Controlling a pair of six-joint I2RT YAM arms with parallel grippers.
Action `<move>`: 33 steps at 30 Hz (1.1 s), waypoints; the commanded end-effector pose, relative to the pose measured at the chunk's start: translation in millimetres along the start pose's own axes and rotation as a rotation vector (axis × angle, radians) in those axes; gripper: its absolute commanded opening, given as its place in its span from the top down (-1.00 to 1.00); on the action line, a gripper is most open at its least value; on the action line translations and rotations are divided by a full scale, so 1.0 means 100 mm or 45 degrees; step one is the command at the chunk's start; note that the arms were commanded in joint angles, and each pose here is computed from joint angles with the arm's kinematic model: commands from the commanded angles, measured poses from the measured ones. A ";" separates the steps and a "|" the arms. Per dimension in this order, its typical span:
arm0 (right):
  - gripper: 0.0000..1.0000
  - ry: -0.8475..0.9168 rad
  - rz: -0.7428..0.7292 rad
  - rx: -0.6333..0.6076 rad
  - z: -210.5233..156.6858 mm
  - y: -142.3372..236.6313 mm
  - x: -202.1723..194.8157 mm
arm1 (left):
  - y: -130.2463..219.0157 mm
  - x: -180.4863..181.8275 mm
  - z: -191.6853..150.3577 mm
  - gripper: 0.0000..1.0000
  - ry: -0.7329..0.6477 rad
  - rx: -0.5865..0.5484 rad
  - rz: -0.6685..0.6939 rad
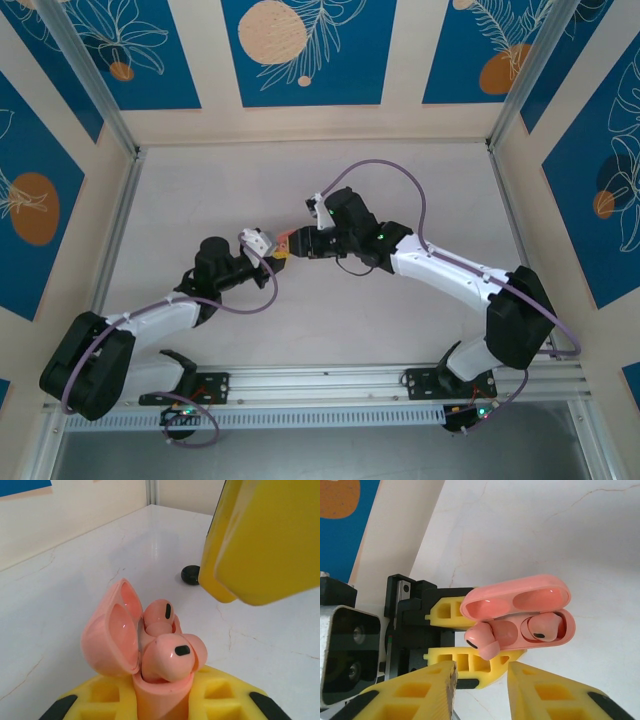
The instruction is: Insert wireless bluetooth earbuds into charging case
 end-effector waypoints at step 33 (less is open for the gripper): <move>0.58 -0.043 0.013 0.060 0.02 -0.17 -0.09 | 0.02 0.01 0.21 0.67 -0.036 -0.077 -0.005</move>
Point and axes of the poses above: each hand's point on the last joint's axis, 136 mm out from that joint toward the fingers, its own y axis back along the fingers, its own x axis along the line the jaws close on, z = x × y, the point moved 8 cm from there along y, back along the fingers, and after that the axes turned 15 degrees about -y, right-handed, at the moved point
